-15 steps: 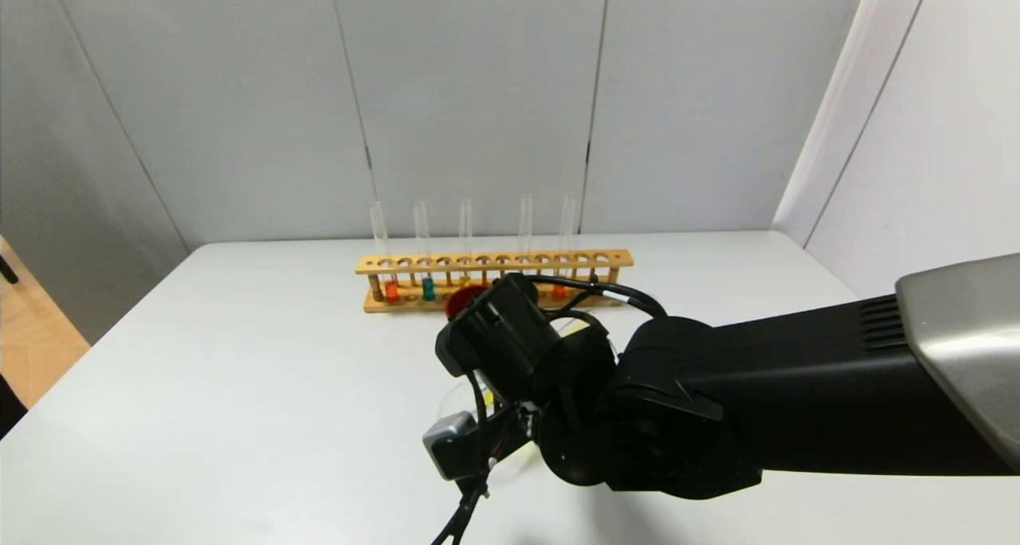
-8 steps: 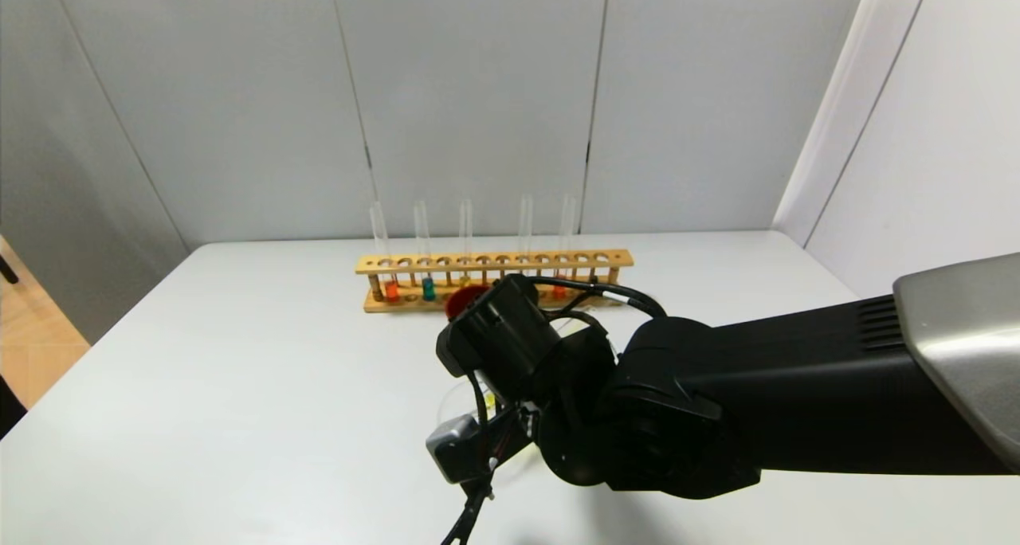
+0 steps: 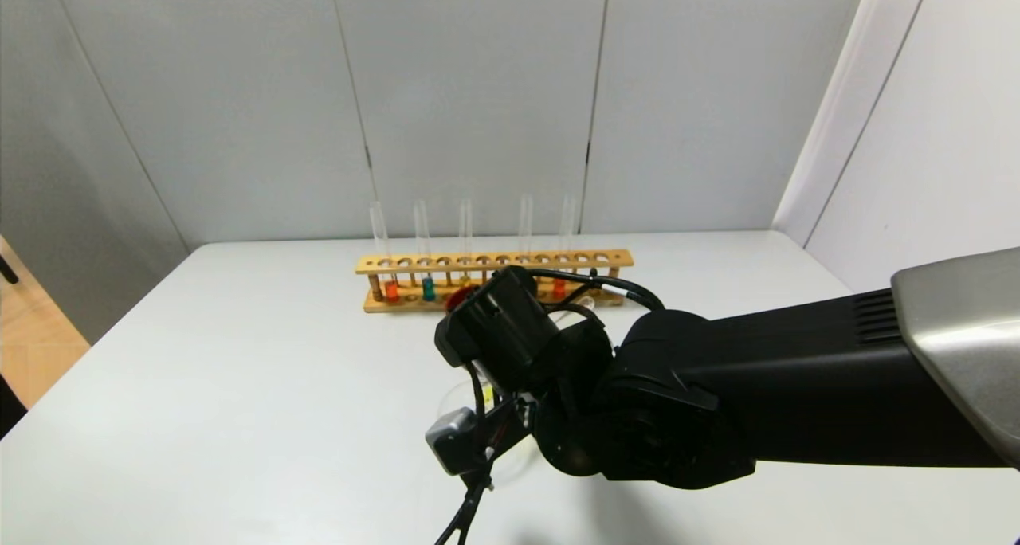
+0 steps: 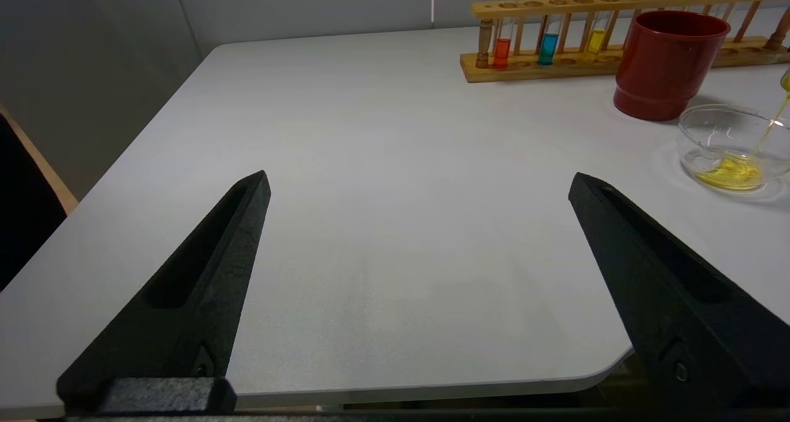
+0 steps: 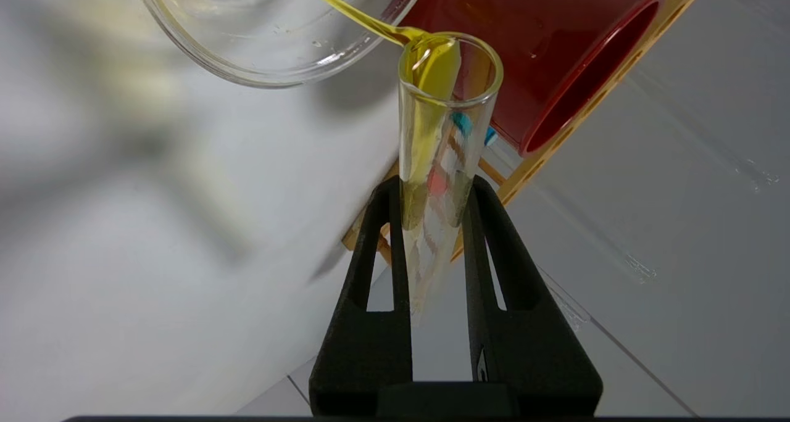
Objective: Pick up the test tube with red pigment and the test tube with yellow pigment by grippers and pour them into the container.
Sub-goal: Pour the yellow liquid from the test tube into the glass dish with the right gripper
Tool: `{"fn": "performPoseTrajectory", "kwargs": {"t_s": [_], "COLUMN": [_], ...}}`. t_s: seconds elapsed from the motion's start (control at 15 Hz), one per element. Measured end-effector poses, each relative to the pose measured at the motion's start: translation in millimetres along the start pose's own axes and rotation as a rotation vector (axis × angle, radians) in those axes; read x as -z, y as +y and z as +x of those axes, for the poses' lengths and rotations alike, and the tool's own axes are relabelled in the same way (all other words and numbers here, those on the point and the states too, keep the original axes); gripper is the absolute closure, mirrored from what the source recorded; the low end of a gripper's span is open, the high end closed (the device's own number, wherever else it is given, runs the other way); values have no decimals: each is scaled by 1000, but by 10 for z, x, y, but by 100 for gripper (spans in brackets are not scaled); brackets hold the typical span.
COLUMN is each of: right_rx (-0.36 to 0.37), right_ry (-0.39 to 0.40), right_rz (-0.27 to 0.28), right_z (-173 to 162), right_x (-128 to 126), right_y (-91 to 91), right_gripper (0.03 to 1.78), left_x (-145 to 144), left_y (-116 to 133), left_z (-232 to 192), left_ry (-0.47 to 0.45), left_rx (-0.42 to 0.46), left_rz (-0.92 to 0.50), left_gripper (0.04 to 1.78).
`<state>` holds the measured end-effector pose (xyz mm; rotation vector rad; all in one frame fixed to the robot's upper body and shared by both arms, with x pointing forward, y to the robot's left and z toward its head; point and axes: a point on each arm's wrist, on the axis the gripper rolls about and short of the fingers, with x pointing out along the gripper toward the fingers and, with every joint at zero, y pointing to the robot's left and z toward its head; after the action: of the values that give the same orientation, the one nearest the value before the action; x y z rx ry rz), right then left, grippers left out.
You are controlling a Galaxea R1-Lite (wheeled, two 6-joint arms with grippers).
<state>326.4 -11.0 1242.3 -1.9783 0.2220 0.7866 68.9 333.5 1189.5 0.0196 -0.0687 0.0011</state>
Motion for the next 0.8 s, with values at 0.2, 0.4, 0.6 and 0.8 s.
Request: {"fn": "performPoseTrajectory", "kwargs": {"t_s": [0.2, 0.4, 0.6, 0.8], "right_rx": [2, 3, 4, 6], "right_ry": [14, 15, 15, 20], "right_rz": [-13, -26, -38, -66], "right_z": [5, 16, 23, 31], "right_x": [1, -4, -9, -16], "right_y": [-5, -6, -12, -23], "right_gripper": [154, 154, 154, 154], "left_x": [-1, 0, 0, 0], "left_y": [0, 0, 0, 0], "left_z": [0, 0, 0, 0], "left_ry": [-1, 0, 0, 0], "left_rx": [0, 0, 0, 0], "left_rz": [0, 0, 0, 0], "left_gripper": [11, 11, 11, 11]}}
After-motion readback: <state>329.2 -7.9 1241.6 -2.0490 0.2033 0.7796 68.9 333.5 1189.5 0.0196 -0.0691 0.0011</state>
